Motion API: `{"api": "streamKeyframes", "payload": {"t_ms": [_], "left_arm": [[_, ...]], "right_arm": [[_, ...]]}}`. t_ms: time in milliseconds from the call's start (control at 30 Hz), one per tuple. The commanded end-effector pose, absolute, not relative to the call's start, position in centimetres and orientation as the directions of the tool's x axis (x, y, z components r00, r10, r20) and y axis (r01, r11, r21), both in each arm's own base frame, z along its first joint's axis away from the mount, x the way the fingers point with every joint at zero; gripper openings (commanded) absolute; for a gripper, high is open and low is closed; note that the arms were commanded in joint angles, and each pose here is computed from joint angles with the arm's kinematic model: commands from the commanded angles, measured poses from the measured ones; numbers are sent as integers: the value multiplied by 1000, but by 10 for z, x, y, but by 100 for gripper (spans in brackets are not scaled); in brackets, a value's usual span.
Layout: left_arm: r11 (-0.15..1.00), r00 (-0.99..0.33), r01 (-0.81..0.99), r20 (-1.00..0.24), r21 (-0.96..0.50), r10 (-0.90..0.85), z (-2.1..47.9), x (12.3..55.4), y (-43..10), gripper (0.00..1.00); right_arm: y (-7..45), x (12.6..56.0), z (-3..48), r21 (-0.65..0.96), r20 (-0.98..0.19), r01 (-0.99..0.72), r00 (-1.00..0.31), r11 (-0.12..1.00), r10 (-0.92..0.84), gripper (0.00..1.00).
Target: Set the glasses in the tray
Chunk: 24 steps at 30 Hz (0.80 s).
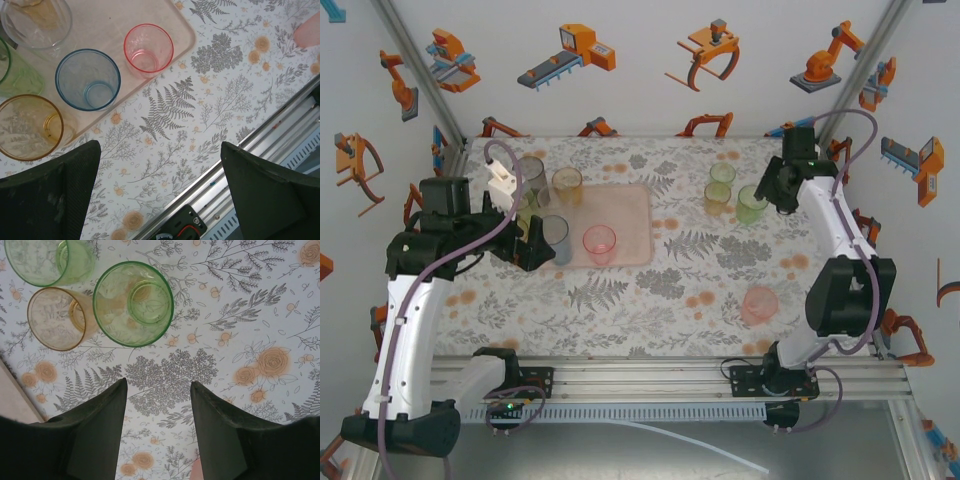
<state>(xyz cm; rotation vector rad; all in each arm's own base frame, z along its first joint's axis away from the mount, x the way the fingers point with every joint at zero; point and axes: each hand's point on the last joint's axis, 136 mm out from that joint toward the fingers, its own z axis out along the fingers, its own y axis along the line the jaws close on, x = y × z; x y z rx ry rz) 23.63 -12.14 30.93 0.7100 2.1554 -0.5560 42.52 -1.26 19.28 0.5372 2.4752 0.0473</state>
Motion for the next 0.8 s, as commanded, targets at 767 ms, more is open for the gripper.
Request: {"api": "streamKeyframes", "payload": {"t_ms": [767], "left_arm": [[724,-568,660,-763,-200,307,300,238,-128,97]], "right_arm": [[-29,477,142,146,-508,352,-775,925,375,43]]}}
